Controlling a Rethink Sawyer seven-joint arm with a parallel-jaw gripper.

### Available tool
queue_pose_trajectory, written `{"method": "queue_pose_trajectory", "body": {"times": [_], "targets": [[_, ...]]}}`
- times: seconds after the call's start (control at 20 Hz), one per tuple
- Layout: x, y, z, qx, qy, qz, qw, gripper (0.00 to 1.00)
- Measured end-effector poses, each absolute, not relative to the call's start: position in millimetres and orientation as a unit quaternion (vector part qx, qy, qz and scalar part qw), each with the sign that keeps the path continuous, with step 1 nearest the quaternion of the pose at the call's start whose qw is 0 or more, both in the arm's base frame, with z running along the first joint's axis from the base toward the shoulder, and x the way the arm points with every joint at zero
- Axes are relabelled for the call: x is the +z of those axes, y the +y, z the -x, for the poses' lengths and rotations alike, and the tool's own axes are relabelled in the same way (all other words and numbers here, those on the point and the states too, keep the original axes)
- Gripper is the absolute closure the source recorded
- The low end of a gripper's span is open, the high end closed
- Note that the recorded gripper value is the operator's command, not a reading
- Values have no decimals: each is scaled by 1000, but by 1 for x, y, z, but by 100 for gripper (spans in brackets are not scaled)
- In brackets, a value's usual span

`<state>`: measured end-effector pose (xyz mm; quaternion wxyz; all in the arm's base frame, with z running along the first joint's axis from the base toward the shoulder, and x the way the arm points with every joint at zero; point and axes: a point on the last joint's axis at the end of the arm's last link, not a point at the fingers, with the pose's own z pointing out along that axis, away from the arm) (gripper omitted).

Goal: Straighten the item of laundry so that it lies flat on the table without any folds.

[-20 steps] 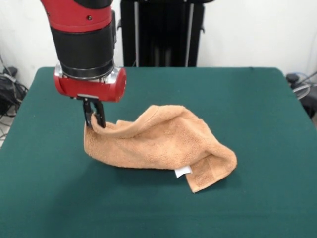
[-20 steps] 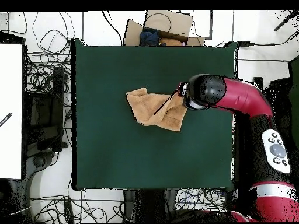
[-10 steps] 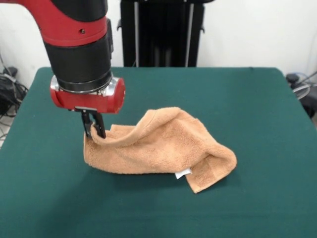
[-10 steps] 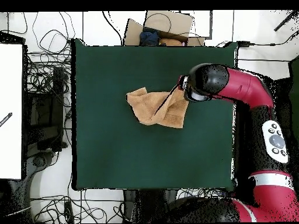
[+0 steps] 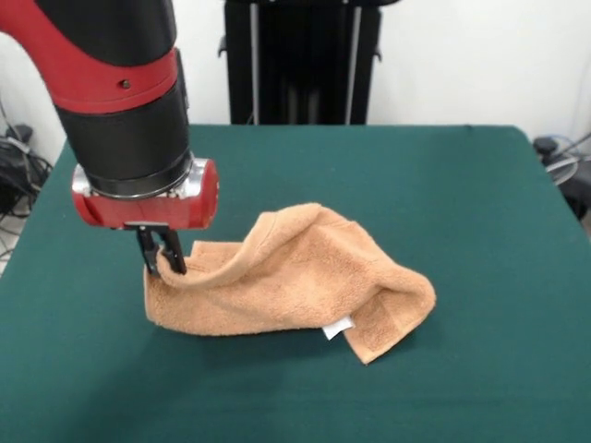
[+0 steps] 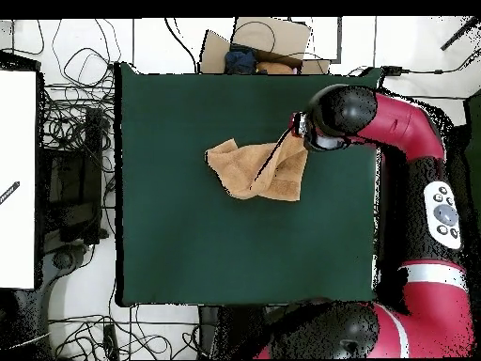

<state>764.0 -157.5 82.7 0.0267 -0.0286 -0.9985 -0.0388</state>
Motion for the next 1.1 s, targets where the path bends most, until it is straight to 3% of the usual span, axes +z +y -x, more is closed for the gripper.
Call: {"method": "queue_pose_trajectory", "body": {"times": [1.1], "targets": [[100,-176,-809,-29,-999,15,8,100]]}}
